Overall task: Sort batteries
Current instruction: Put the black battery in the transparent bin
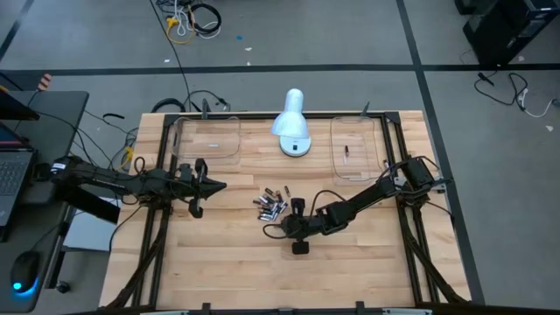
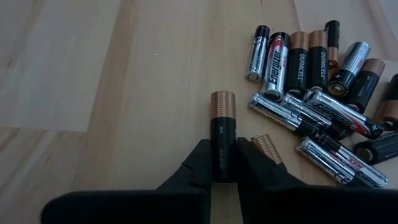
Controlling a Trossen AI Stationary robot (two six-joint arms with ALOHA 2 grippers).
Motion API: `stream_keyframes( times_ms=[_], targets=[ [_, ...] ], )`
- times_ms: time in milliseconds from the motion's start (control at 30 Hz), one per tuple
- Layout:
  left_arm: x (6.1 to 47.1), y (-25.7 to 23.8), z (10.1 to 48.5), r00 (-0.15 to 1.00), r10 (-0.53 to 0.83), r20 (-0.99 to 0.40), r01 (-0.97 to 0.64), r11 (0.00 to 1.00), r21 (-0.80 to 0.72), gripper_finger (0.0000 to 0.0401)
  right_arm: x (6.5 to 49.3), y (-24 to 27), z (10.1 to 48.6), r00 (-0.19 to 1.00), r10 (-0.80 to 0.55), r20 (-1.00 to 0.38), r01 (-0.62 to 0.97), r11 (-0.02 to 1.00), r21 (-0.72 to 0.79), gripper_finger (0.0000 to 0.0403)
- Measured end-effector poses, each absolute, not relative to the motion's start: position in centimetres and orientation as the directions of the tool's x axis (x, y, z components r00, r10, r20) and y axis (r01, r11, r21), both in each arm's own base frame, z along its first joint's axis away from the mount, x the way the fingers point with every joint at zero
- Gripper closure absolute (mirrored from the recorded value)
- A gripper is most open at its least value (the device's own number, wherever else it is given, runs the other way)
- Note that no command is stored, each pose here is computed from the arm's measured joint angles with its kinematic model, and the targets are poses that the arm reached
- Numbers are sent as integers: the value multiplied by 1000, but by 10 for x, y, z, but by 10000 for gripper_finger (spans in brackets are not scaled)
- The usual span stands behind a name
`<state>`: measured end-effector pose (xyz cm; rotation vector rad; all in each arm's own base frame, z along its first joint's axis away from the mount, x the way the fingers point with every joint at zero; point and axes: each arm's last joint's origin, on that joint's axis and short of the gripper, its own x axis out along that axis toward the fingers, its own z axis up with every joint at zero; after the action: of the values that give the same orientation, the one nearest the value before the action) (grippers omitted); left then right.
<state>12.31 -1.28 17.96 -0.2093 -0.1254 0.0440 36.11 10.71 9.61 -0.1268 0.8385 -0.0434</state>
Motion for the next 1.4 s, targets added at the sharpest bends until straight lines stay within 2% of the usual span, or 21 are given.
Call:
stream_keyframes(
  times_ms=[867,1167,1400],
  targets=[
    [123,-13,180,991,57,119,-31,977,-210,399,360,102,112,680,-83,-729,-1,993,-114,366],
    [123,-13,180,991,57,119,-31,977,-210,399,355,101,133,692,-75,-718,4,995,-100,367],
    [123,-13,180,991,56,119,-30,977,-210,399,346,95,169,725,-69,-685,54,998,-43,367]
  ],
)
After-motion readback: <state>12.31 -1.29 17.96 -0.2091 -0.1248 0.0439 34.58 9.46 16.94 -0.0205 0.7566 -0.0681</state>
